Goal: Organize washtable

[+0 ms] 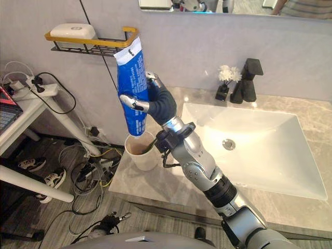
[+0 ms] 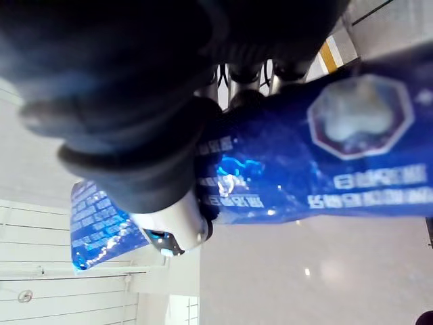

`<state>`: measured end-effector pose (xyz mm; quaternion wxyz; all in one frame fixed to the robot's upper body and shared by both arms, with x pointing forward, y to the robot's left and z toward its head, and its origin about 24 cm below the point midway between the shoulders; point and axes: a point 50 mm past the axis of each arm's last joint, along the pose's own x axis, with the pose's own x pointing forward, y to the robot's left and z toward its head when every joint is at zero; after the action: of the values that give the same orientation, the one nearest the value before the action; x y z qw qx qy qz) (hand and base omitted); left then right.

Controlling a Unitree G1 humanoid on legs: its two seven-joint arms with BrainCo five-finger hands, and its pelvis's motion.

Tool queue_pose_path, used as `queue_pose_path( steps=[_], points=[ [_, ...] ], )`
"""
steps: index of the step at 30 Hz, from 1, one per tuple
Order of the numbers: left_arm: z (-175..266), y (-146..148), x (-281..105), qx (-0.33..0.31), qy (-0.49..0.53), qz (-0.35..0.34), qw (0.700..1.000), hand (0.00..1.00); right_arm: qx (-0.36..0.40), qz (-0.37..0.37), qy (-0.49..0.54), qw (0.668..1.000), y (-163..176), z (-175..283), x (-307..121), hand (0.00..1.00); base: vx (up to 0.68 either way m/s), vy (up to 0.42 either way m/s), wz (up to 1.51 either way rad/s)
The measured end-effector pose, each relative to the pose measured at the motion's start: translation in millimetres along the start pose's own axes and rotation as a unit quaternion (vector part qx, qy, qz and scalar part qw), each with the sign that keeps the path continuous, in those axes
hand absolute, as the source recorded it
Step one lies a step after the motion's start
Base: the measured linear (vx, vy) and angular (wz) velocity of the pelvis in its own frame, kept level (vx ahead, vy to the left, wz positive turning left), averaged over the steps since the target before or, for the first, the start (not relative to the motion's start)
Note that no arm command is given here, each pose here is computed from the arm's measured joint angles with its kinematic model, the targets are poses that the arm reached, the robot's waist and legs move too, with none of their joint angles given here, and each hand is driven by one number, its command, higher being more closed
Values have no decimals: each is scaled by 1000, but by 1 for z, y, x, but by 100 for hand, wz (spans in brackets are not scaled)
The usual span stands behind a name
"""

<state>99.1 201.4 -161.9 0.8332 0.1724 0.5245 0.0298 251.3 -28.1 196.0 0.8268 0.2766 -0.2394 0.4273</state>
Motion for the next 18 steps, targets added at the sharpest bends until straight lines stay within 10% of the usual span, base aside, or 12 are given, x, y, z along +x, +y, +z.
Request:
queue_pose_path(
  steps=[18],
  points=[
    [8,-4,1,35,-12,-3,999,0,-17,2,49,999,4,-19,-3,100,3,-1,1]
  ],
)
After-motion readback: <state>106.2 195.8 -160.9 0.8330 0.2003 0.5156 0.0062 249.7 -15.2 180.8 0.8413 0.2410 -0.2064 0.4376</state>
